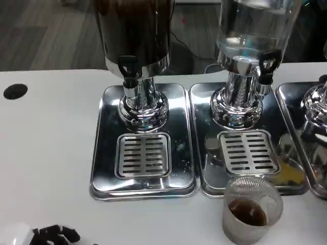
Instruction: Grasp the cup under the faucet to collect the drink, then remove the cup.
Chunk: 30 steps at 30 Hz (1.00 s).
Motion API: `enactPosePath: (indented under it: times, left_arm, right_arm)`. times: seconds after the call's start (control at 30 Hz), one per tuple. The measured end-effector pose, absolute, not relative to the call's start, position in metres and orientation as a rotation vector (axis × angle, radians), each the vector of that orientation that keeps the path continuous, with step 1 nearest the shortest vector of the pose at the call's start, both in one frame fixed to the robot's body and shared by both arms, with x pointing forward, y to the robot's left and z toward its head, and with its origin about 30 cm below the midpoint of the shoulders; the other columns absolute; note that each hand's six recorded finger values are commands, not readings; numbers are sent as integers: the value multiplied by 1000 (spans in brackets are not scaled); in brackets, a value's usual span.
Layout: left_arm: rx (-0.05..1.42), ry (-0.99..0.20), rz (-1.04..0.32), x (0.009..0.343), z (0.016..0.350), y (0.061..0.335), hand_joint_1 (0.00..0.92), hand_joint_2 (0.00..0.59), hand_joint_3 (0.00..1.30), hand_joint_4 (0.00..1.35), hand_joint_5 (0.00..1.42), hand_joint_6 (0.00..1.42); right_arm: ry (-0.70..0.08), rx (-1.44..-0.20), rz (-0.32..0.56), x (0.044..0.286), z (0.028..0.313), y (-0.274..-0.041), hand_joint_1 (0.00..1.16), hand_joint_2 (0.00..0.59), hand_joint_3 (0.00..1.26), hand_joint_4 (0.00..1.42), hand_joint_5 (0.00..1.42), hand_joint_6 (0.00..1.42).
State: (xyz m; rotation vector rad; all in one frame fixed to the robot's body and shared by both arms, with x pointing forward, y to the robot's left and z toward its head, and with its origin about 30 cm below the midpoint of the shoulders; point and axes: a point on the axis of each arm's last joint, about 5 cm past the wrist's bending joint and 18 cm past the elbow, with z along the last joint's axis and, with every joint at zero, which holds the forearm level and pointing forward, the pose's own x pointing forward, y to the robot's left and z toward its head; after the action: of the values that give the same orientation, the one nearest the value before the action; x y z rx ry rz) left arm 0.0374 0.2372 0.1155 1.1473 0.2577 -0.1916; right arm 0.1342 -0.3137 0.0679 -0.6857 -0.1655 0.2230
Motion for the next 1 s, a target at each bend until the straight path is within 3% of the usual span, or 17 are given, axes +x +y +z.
enactPosePath:
  times: [0.13,0.27,0.5,0.67,0.73,0.9,1.0]
  left_arm:
    - [1130,224,-181,39,110,238,13,163,454,391,413,485]
    - [1136,187,-156,39,105,238,0,135,307,206,252,375]
    - [1227,132,-125,40,94,234,0,77,116,8,96,265]
    - [1234,123,-82,38,88,236,0,60,39,0,13,211]
    - [1263,117,-78,36,87,235,0,64,2,0,1,197]
    - [1290,81,-58,35,84,232,0,75,0,0,0,111]
    - [1296,84,-41,34,81,232,0,93,0,0,0,70]
  right_arm:
    - [-110,-887,230,130,71,-316,230,573,167,0,13,0]
    - [-87,-976,194,125,69,-315,293,550,157,0,2,0]
    - [-81,-1009,103,115,66,-310,361,481,141,2,2,0]
    - [-78,-1027,55,116,69,-308,325,400,91,0,0,0]
    - [-91,-1029,33,115,71,-304,249,417,57,0,0,0]
    - [-93,-1025,-14,111,69,-297,221,451,46,0,0,0]
    - [-75,-1048,-13,109,67,-295,211,514,47,0,0,0]
